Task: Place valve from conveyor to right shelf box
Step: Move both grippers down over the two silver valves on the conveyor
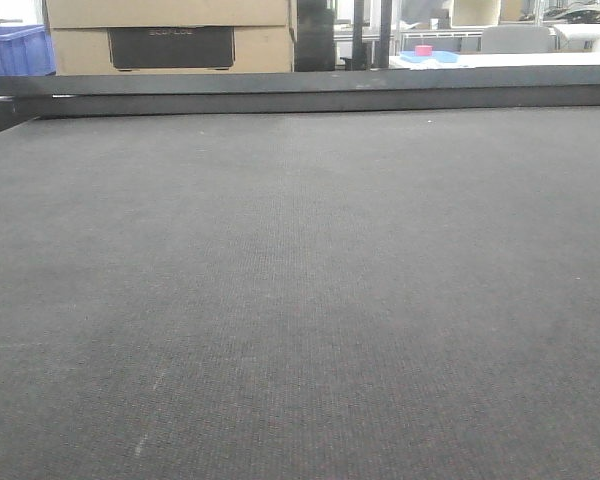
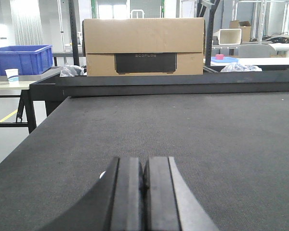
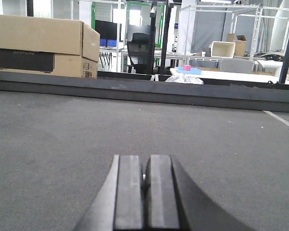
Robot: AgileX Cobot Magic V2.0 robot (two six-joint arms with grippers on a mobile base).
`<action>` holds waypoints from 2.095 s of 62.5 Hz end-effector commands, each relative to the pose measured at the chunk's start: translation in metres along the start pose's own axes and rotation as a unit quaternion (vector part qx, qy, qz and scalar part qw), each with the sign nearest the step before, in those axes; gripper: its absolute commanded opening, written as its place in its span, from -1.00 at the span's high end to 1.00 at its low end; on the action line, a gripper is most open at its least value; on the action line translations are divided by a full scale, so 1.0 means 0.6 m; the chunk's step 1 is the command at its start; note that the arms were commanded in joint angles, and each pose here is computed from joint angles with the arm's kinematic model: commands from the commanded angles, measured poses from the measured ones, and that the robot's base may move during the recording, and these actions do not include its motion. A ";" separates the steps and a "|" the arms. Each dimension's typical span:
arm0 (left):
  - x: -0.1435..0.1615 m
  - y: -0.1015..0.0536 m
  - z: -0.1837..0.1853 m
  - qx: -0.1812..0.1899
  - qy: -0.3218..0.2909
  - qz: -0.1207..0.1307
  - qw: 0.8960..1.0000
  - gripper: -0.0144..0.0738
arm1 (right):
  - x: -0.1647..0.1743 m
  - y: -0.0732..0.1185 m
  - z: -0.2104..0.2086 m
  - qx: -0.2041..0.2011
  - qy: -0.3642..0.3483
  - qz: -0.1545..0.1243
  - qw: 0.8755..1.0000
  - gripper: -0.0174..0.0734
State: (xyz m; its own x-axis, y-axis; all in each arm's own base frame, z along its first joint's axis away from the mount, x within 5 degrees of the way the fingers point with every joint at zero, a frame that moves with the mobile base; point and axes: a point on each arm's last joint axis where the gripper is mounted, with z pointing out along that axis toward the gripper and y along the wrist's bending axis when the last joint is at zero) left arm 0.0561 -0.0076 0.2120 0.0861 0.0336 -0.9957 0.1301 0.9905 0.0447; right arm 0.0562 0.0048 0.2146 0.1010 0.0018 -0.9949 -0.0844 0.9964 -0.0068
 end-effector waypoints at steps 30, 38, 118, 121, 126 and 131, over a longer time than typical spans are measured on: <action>-0.012 0.001 -0.001 -0.001 -0.020 -0.002 1.000 0.92 | -0.015 -0.001 -0.001 0.003 -0.032 -0.001 0.999 0.98; -0.057 0.004 -0.011 -0.004 0.014 0.009 1.000 0.92 | -0.061 -0.001 -0.008 0.002 -0.041 -0.001 0.999 0.98; -0.199 0.019 0.281 -0.024 0.523 -0.089 0.847 0.92 | -0.218 0.011 0.252 -0.041 0.534 0.025 0.844 0.98; -0.199 0.025 0.288 -0.021 0.534 -0.091 0.840 0.92 | -0.214 0.011 0.262 -0.042 0.550 0.025 0.834 0.98; -0.197 0.036 0.296 -0.010 0.551 -0.089 0.830 0.92 | -0.207 0.011 0.284 -0.042 0.573 0.025 0.818 0.98; -0.194 0.047 0.299 0.001 0.559 -0.098 0.823 0.92 | -0.199 0.012 0.300 -0.043 0.593 0.025 0.803 0.98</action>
State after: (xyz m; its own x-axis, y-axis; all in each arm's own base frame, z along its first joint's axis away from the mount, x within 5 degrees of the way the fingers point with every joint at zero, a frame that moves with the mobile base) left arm 0.2250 -0.0113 0.3424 -0.8905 -0.0314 -0.4538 0.0152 0.9950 -0.0985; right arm 0.2119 0.0270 0.3534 -0.8991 -0.0911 -0.4282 -0.1385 0.9871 0.0808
